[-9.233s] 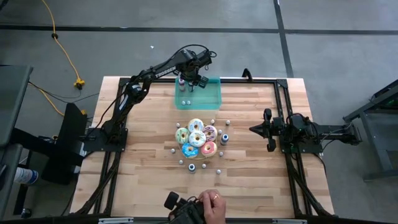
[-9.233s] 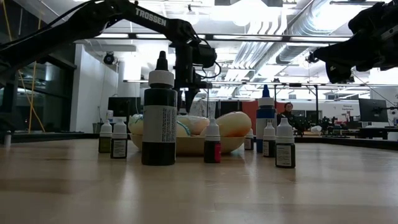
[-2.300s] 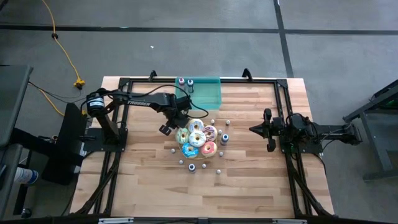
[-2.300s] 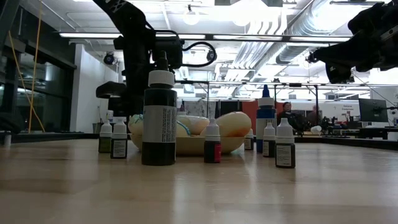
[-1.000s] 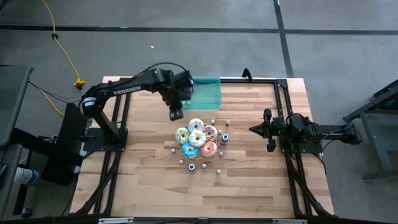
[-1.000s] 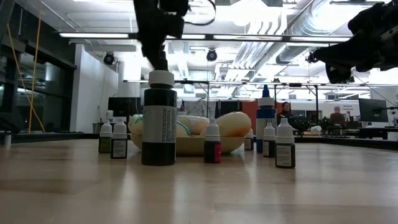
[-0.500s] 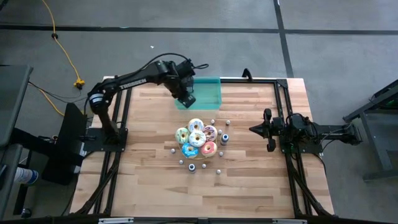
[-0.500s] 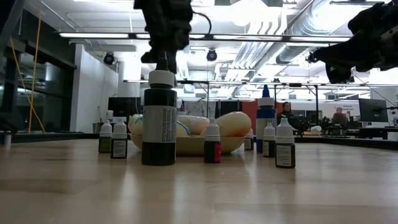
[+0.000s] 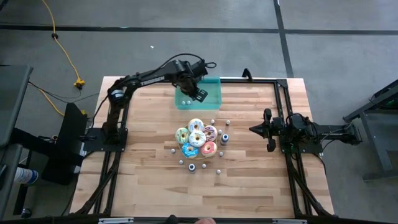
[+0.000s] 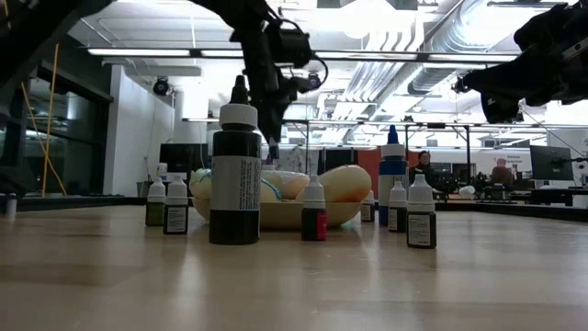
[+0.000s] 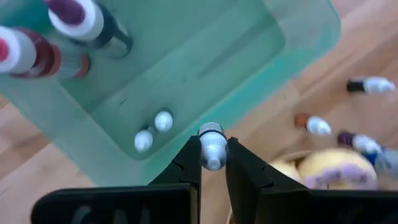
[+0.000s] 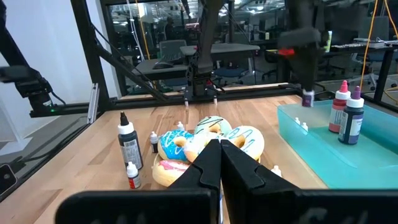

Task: Pick & Place food coloring
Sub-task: Put the small purple food coloring bottle into the green container

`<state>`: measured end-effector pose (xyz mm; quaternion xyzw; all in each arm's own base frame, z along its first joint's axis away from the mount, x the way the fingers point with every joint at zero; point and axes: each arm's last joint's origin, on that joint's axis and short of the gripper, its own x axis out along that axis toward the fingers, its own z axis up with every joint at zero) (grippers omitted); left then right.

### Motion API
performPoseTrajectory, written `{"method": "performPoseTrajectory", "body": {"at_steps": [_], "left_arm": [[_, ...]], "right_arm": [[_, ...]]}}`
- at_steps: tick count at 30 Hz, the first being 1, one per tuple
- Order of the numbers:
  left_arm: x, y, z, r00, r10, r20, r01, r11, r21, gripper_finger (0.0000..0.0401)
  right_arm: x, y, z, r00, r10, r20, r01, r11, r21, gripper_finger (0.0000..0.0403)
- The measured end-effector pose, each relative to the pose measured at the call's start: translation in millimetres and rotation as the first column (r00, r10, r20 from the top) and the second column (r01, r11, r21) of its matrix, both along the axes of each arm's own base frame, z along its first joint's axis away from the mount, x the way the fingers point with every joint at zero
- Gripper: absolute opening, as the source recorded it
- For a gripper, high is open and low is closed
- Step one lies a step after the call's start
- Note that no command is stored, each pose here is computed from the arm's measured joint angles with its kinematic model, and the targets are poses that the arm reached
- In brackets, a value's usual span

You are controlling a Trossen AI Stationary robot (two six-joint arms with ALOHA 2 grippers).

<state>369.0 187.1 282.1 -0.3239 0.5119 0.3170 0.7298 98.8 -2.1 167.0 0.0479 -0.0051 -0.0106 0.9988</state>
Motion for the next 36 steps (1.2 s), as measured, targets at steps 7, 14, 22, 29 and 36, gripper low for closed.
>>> {"method": "performPoseTrajectory", "body": {"at_steps": [7,14,22,29,36], "left_arm": [[9,4,-24,0.993,0.097,-0.069,-0.096,0.995,0.019,0.0033],[20,6,-41,0.987,0.142,-0.076,-0.139,0.989,0.044,0.0033],[30,5,-62,0.977,0.195,-0.090,-0.192,0.980,0.047,0.0033],[33,7,-71,0.965,0.237,-0.108,-0.230,0.970,0.078,0.0033],[32,6,-71,0.958,0.260,-0.120,-0.252,0.965,0.077,0.0033]], "right_arm": [[0,0,0,1.000,0.000,0.000,0.000,1.000,0.000,0.0000],[0,0,0,1.000,0.000,0.000,0.000,1.000,0.000,0.0000],[0,0,0,1.000,0.000,-0.001,0.000,1.000,0.000,0.0000],[0,0,0,1.000,0.000,-0.001,0.000,1.000,0.000,0.0000],[0,0,0,1.000,0.000,-0.001,0.000,1.000,0.000,0.0000]]}}
